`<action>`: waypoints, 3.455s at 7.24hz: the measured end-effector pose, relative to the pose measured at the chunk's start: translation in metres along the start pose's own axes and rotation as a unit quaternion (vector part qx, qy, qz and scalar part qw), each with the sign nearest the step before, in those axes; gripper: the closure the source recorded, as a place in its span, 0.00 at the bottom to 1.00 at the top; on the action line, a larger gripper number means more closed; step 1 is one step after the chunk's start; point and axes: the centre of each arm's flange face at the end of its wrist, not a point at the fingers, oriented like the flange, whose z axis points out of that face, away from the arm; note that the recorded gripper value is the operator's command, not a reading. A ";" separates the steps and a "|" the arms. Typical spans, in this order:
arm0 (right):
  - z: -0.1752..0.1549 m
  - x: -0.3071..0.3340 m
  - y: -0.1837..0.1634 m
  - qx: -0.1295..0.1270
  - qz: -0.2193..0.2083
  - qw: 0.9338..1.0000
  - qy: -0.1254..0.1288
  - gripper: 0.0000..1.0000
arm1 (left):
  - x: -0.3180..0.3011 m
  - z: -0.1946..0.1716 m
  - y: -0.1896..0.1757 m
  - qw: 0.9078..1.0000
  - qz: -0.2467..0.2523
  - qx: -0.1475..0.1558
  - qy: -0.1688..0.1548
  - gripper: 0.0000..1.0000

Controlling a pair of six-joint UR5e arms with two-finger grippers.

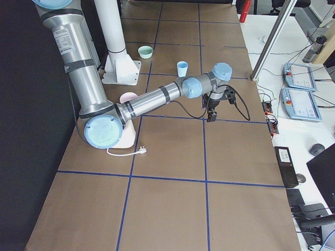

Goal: Stack blue cups with both arms

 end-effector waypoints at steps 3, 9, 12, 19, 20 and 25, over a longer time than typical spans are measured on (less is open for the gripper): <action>0.004 0.163 0.127 -0.020 -0.013 1.000 0.012 0.00 | -0.001 0.002 0.006 1.000 -0.002 -0.001 0.004 0.00; -0.003 0.220 0.226 -0.016 0.061 0.998 0.013 0.00 | -0.007 0.015 0.028 1.000 -0.013 -0.014 0.011 0.00; -0.002 0.220 0.226 -0.016 0.061 0.998 0.012 0.00 | -0.010 0.019 0.034 1.000 -0.018 -0.018 0.010 0.00; 0.001 0.214 0.221 -0.019 0.051 0.998 0.012 0.00 | -0.009 0.018 0.035 1.000 -0.015 -0.017 0.009 0.00; 0.000 0.214 0.220 -0.019 0.050 0.999 0.013 0.00 | -0.009 0.018 0.035 1.000 -0.015 -0.016 0.009 0.00; 0.001 0.213 0.219 -0.018 0.053 0.998 0.003 0.00 | -0.007 0.017 0.034 1.000 -0.012 -0.015 0.011 0.00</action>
